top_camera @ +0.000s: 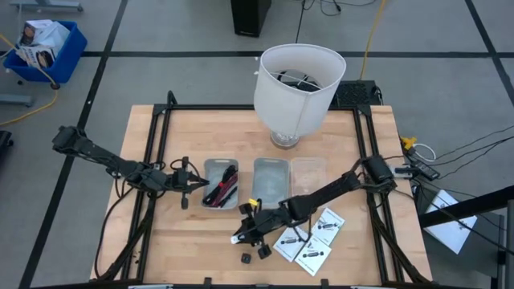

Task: Pick and place items into bin
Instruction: Put the white charger adapter into the right gray bin

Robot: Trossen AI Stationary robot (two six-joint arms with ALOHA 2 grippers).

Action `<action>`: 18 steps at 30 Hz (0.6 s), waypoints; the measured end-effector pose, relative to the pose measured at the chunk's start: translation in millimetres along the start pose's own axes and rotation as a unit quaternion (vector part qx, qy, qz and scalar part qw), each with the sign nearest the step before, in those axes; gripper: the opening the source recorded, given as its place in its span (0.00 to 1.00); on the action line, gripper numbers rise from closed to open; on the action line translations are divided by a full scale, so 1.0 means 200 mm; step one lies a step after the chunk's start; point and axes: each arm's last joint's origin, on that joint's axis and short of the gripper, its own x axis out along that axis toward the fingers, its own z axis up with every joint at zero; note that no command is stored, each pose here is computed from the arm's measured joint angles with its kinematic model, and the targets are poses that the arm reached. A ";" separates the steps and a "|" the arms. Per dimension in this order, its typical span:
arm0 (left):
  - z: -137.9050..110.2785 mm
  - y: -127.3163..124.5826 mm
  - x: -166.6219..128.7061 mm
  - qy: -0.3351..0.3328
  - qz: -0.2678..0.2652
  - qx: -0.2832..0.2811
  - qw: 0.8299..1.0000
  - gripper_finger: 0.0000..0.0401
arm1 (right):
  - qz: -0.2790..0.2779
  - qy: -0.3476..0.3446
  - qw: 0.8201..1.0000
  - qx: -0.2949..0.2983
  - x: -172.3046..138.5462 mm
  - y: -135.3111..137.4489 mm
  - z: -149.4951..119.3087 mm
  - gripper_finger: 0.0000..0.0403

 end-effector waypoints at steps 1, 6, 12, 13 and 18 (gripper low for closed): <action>0.00 0.00 0.00 0.001 0.000 0.001 1.000 0.08 | -0.010 0.006 1.000 -0.003 -0.04 0.00 0.03 0.24; -0.01 0.00 0.00 0.005 0.000 0.002 1.000 0.08 | -0.111 0.062 0.992 -0.024 -0.28 -0.02 0.16 0.24; -0.01 0.00 0.00 0.006 0.000 0.003 1.000 0.08 | -0.243 0.132 0.961 0.012 -0.48 -0.14 0.19 0.24; -0.01 0.00 0.00 0.006 0.000 0.003 1.000 0.08 | -0.251 0.143 0.957 0.025 -0.49 -0.17 0.17 0.24; -0.01 0.00 0.00 0.006 0.001 0.002 1.000 0.08 | -0.266 0.184 0.943 0.084 -0.45 -0.30 -0.04 0.24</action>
